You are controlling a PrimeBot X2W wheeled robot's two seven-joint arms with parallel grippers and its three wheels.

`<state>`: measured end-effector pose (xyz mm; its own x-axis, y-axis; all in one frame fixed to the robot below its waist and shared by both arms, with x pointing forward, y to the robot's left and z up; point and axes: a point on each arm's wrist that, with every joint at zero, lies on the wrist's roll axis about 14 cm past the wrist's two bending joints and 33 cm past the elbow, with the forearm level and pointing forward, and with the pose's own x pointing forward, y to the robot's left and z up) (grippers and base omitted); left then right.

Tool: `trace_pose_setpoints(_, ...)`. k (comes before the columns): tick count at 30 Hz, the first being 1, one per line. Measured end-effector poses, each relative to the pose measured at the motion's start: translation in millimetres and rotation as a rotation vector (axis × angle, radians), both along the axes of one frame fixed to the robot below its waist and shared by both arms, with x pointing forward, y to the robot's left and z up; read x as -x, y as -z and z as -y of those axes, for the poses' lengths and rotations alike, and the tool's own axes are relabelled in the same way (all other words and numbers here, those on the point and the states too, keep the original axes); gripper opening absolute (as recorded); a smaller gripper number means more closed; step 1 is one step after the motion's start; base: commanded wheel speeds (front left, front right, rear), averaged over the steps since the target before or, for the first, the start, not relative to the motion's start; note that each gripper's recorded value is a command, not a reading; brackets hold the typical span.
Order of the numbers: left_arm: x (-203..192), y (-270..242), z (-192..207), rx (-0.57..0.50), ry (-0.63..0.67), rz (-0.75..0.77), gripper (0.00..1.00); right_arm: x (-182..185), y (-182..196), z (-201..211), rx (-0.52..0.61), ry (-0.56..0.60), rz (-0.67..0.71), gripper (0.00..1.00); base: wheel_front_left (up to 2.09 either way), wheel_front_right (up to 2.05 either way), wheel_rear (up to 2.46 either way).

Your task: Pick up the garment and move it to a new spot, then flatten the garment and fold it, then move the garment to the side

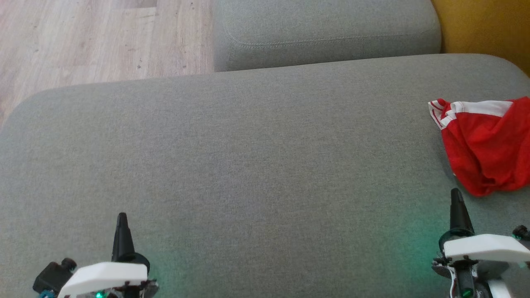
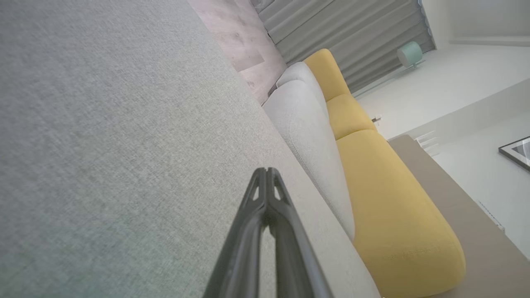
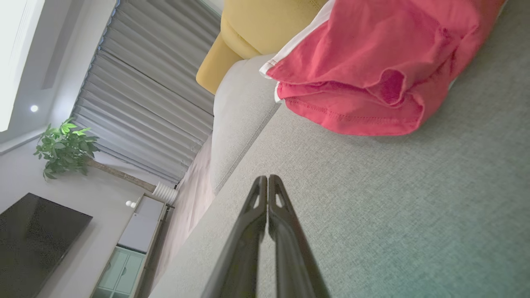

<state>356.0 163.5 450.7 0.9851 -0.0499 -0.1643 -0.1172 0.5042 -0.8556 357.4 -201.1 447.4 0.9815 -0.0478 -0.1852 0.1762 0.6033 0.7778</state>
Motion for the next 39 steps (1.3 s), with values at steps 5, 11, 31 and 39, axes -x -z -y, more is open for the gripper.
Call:
trace_pose_setpoints(5,-1.8,-1.8,-3.3,0.052,-0.014,-0.001,0.00,-0.1,-0.1,0.6,-0.063,0.010,-0.001,0.00,0.00,0.00,0.00)
trace_pose_setpoints(11,-3.0,-3.0,-6.3,0.102,-0.030,-0.002,0.00,-0.9,-1.4,1.7,-0.126,0.022,0.004,0.00,0.00,0.00,0.00)
trace_pose_setpoints(31,-9.3,-10.3,-13.4,0.306,-0.063,0.005,0.00,-7.8,-12.0,4.1,-0.378,0.058,0.045,0.00,0.00,0.00,0.00)
trace_pose_setpoints(39,-13.0,-15.7,-18.4,0.387,-0.080,0.019,0.00,-8.7,-15.1,5.0,-0.477,0.068,0.059,0.00,0.00,0.00,0.00)
